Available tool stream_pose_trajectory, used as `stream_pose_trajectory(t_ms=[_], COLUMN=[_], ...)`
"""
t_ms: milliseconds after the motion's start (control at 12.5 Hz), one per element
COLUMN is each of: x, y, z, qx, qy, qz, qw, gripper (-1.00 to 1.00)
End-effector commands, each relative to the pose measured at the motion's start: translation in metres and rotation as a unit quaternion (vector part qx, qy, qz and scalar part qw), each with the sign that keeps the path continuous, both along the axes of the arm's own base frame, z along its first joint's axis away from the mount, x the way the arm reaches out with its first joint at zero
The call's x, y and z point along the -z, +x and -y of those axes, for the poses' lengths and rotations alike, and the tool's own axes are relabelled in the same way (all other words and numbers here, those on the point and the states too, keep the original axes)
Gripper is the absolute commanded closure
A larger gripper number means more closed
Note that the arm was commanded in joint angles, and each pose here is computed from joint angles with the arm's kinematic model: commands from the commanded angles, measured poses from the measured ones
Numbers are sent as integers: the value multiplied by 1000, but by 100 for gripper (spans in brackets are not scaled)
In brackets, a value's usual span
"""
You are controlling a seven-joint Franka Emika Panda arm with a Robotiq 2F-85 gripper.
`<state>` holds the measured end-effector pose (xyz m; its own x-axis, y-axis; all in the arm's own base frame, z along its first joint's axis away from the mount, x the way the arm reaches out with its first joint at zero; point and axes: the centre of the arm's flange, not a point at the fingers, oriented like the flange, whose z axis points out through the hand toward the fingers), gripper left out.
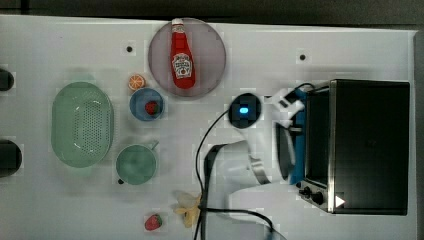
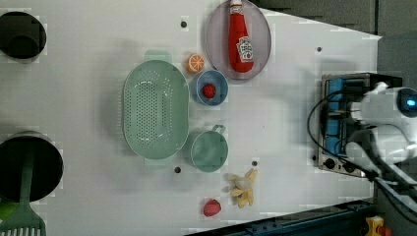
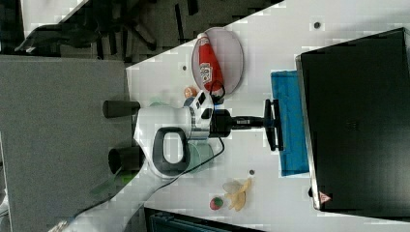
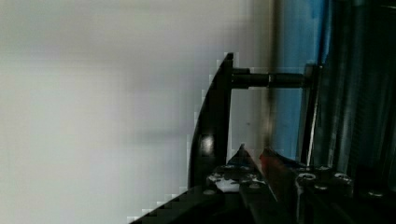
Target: Flap open oven.
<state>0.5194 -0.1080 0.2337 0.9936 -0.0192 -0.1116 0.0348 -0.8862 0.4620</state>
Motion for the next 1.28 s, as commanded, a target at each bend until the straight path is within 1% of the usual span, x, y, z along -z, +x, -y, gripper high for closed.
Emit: stream_pose_trajectory(t_ms=[80,240,400,480,720,960,1120,1280], x=[48,69,90,99,120,123,107,76], y=[-8,-9,-8,-8,-8,-6,3,16], z=[-51,-67,-80,-86,-99,-99,-100,-101], qx=[37,39,16,9,-10,-11,-5,23], qy=[-45,-74,-102,-110,-118,-118,-100,-73], qz=[19,28,17,10,-3,-2,23,59], qw=[998,996,994,994,993,993,995,995], gripper=[65,65,65,65,65,65,65,65])
